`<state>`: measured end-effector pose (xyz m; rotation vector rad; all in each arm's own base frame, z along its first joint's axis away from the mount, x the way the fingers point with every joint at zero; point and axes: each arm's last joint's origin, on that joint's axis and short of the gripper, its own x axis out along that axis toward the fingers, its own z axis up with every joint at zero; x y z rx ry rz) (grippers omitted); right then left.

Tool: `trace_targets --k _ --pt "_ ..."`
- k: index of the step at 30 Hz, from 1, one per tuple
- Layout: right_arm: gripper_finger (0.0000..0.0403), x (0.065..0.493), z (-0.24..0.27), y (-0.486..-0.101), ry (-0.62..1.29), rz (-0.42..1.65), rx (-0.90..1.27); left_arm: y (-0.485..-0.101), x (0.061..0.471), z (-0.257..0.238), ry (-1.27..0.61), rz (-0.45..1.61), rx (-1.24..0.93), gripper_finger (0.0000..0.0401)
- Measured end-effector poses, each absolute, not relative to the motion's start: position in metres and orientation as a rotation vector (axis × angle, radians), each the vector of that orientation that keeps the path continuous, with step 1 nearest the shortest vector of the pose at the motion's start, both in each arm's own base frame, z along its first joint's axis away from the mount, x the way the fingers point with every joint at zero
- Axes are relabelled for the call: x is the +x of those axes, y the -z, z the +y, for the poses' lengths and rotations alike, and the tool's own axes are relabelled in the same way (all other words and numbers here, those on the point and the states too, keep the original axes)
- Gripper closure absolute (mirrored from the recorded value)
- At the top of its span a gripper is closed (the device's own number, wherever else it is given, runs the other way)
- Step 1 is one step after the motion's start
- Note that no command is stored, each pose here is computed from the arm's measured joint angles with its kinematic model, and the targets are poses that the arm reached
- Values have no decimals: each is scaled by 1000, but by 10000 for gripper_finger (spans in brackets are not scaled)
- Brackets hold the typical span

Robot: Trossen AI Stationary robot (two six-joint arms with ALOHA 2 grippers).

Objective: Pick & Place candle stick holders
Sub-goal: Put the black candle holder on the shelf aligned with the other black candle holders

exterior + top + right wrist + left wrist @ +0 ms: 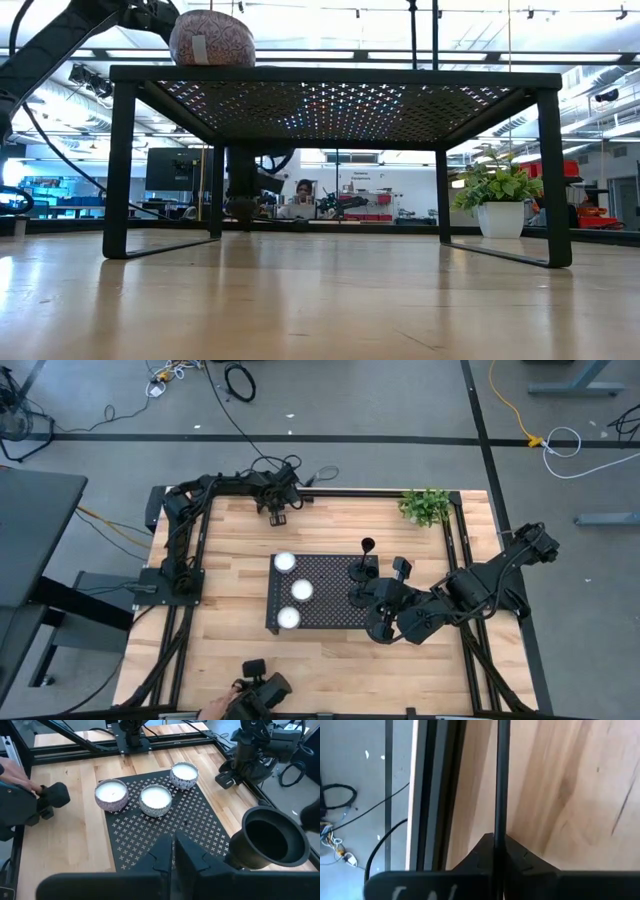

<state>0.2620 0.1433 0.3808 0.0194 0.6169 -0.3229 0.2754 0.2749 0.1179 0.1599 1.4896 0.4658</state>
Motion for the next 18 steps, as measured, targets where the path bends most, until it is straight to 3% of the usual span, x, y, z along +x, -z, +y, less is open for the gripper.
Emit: trace_targets --k 7,18 --pt "383 262 143 -381 319 620 6 -135 269 263 -484 1517 91 394" --pt "383 262 143 -381 315 622 1 -194 252 247 -574 1455 39 394"
